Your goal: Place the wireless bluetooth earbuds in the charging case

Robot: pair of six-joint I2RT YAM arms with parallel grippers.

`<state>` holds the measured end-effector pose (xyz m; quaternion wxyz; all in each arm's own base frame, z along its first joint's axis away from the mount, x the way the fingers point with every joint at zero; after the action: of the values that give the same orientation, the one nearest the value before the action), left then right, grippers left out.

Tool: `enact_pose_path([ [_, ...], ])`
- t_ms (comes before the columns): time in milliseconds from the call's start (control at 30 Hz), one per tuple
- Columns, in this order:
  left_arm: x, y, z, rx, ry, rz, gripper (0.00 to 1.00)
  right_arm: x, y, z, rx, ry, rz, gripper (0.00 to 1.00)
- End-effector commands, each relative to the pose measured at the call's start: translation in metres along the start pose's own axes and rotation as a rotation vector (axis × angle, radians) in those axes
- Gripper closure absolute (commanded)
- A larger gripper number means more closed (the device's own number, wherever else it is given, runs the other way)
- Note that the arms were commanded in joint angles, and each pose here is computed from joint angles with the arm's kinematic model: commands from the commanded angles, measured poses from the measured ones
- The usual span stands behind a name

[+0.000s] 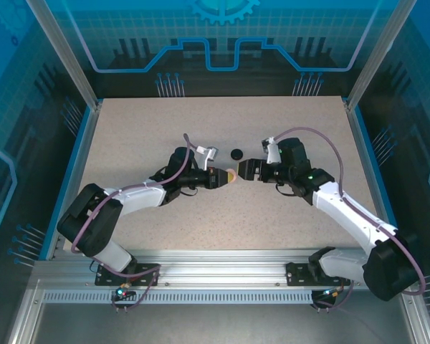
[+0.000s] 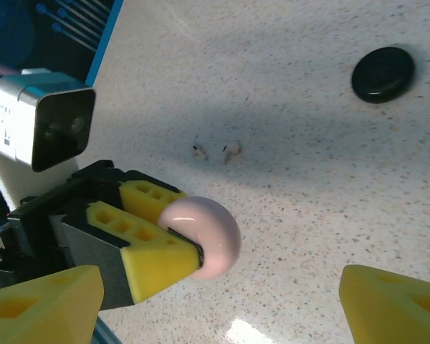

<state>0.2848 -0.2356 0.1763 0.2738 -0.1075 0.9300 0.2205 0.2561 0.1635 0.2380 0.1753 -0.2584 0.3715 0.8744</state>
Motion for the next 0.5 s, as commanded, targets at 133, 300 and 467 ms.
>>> enact_pose_path([
  [133,-0.008,0.009,-0.013,0.083,-0.049,0.006,1.00,0.002,-0.008,0.007,-0.064,0.052,-0.003,0.14],
  [300,-0.011,0.012,-0.013,0.093,-0.057,-0.018,1.00,0.007,-0.015,0.001,-0.044,0.046,0.019,0.14],
  [467,-0.014,0.015,-0.018,0.109,-0.068,-0.032,1.00,0.012,-0.024,-0.007,-0.029,0.036,0.039,0.14],
])
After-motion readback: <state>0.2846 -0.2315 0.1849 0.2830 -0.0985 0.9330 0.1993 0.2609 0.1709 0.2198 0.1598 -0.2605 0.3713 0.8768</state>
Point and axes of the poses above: each hand's point on the last joint's axis, 136 mm out from that joint toward the fingers, its own y axis back along the fingers, its own z axis along the line the jaws close on, x = y × z, the point moved 8 cm from there along y, back along the fingers, and after that the axes turned 1 degree about y, right-handed, at the moved point
